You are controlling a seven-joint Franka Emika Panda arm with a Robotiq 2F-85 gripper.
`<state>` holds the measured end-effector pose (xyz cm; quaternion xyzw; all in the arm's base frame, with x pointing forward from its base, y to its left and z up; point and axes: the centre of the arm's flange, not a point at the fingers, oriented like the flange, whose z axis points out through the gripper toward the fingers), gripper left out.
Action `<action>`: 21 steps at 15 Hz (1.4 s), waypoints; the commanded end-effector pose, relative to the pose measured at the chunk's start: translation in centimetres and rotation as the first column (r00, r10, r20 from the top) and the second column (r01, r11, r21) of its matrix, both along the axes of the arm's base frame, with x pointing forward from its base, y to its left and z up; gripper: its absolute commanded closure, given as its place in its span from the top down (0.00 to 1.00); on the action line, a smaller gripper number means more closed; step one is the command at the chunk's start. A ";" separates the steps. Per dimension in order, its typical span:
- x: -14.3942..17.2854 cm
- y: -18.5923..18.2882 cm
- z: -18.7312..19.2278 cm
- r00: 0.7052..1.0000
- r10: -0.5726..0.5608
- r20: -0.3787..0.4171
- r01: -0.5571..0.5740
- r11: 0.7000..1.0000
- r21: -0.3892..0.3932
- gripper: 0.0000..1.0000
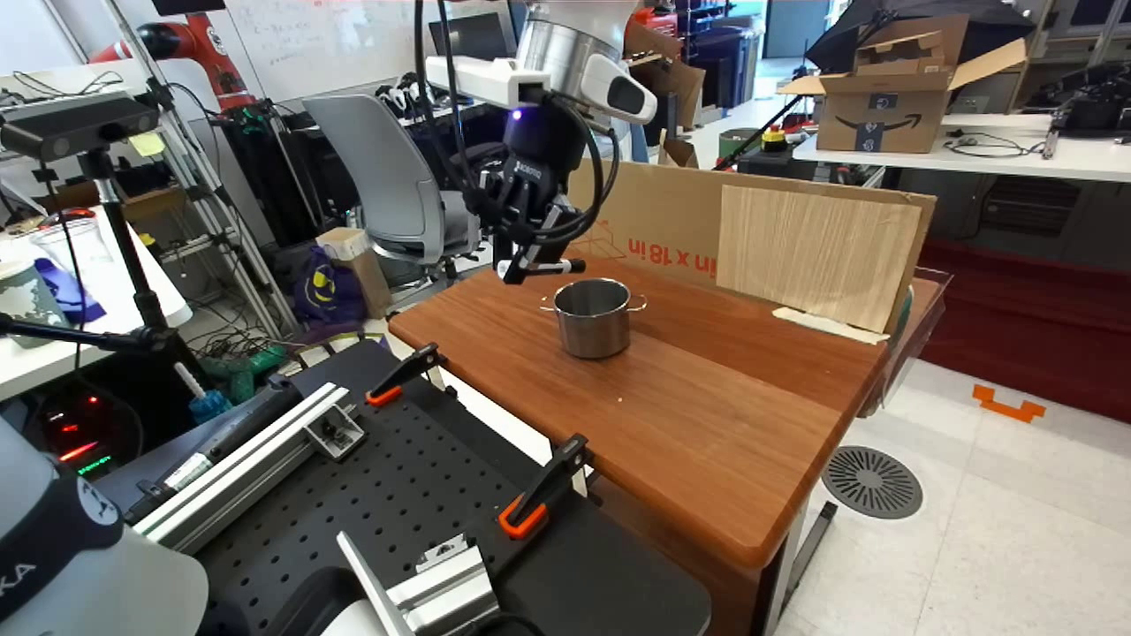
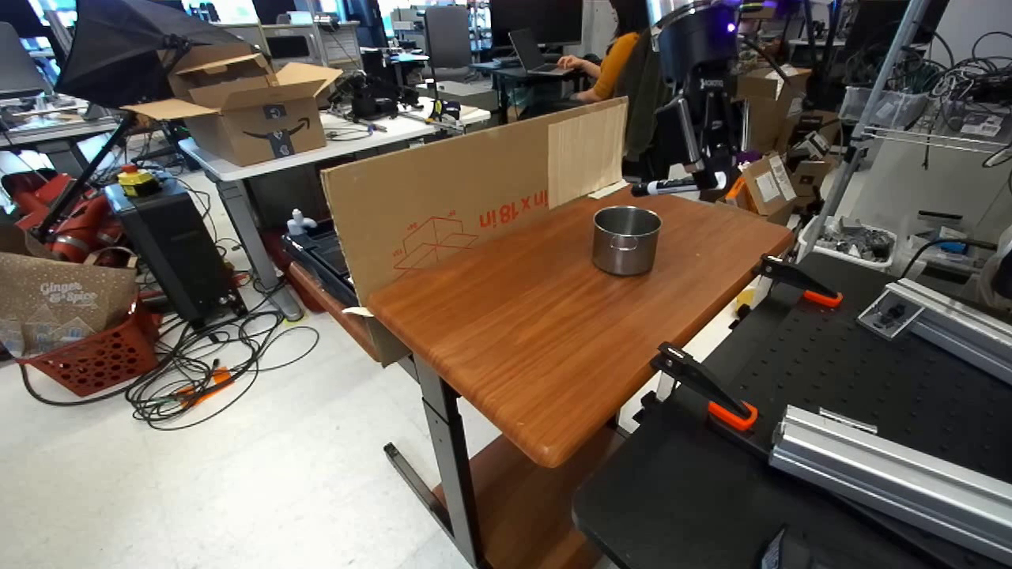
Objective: Put the marker in the pot
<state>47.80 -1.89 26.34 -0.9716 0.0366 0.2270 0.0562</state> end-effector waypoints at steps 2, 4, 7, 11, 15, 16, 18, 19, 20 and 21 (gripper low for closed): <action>3.2 -0.6 -1.3 0.993 -0.010 -0.114 0.012 1.000 0.018 0.07; 3.9 -0.7 -2.1 0.989 -0.011 -0.148 0.015 1.000 0.021 0.07; 4.8 -0.9 -3.4 0.981 -0.013 -0.192 0.018 1.000 0.025 0.07; 5.9 -1.3 -4.7 0.973 -0.017 -0.231 0.024 0.999 0.027 0.07; 7.3 -1.6 -5.4 0.969 -0.019 -0.247 0.026 0.999 0.025 0.07; 7.7 -1.6 -5.6 0.968 -0.019 -0.252 0.026 0.999 0.024 0.07; 8.3 -1.5 -6.0 0.964 -0.021 -0.264 0.027 0.999 0.020 0.07; 8.7 -1.5 -6.3 0.963 -0.021 -0.269 0.027 0.999 0.017 0.07; 9.0 -1.5 -6.6 0.962 -0.022 -0.272 0.027 1.000 0.014 0.07; 9.3 -1.5 -6.9 0.961 -0.024 -0.277 0.028 1.000 0.011 0.07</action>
